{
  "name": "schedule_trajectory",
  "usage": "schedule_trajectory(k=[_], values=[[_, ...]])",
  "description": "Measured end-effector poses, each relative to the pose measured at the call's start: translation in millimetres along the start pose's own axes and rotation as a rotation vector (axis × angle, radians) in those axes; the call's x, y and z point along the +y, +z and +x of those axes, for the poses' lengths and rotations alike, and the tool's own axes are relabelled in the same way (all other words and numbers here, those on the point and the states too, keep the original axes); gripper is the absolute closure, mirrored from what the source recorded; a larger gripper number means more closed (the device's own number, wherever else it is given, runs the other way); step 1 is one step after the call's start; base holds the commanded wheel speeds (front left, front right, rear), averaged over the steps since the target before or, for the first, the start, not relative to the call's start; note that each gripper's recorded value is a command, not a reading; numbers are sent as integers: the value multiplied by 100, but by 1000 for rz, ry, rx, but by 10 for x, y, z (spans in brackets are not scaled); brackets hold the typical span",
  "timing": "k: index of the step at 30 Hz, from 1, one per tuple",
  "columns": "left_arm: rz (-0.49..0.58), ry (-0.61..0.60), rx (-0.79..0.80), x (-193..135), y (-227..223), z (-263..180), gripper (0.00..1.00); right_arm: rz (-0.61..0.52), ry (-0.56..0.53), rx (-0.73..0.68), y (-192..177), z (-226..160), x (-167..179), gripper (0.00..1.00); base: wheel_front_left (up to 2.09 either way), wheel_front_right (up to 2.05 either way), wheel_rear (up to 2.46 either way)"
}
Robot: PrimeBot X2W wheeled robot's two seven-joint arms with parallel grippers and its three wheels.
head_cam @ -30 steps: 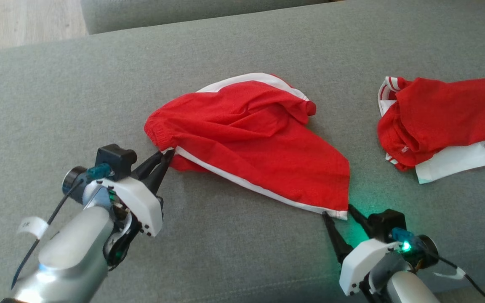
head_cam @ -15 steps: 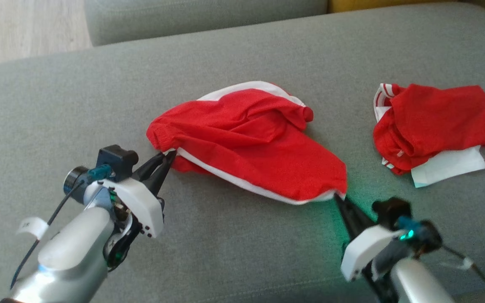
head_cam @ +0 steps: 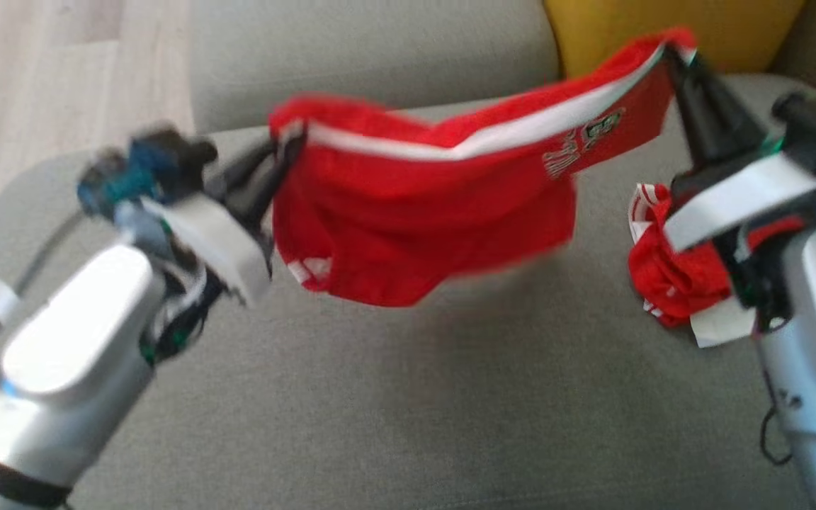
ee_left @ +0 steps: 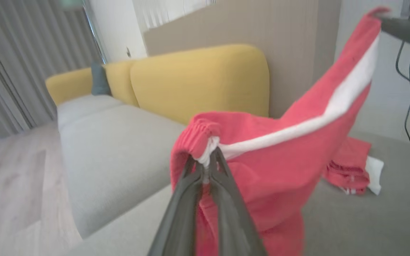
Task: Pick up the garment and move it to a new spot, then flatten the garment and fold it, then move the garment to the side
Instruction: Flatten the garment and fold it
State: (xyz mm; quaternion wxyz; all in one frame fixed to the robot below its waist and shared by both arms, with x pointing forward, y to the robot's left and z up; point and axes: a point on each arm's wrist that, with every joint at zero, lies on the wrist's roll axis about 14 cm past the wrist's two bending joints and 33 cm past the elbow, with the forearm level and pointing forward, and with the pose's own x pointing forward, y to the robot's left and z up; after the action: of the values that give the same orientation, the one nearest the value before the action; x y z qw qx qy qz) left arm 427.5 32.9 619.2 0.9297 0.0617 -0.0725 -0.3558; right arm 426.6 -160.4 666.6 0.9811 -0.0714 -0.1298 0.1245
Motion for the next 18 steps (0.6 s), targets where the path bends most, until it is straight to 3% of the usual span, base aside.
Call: schedule_trajectory(k=[4, 9, 18], values=[[33, 23, -110, 37, 578, -65, 100, -27, 15, -71, 356, 20, 39, 100, 0, 0, 0], [23, 41, -149, -3, 909, -257, 100, -4, -1, -129, 668, -50, 27, 100, 0, 0, 0], [-72, 127, -67, 168, 692, -465, 100, 62, -6, 15, 292, -128, 114, 100, 0, 0, 0]])
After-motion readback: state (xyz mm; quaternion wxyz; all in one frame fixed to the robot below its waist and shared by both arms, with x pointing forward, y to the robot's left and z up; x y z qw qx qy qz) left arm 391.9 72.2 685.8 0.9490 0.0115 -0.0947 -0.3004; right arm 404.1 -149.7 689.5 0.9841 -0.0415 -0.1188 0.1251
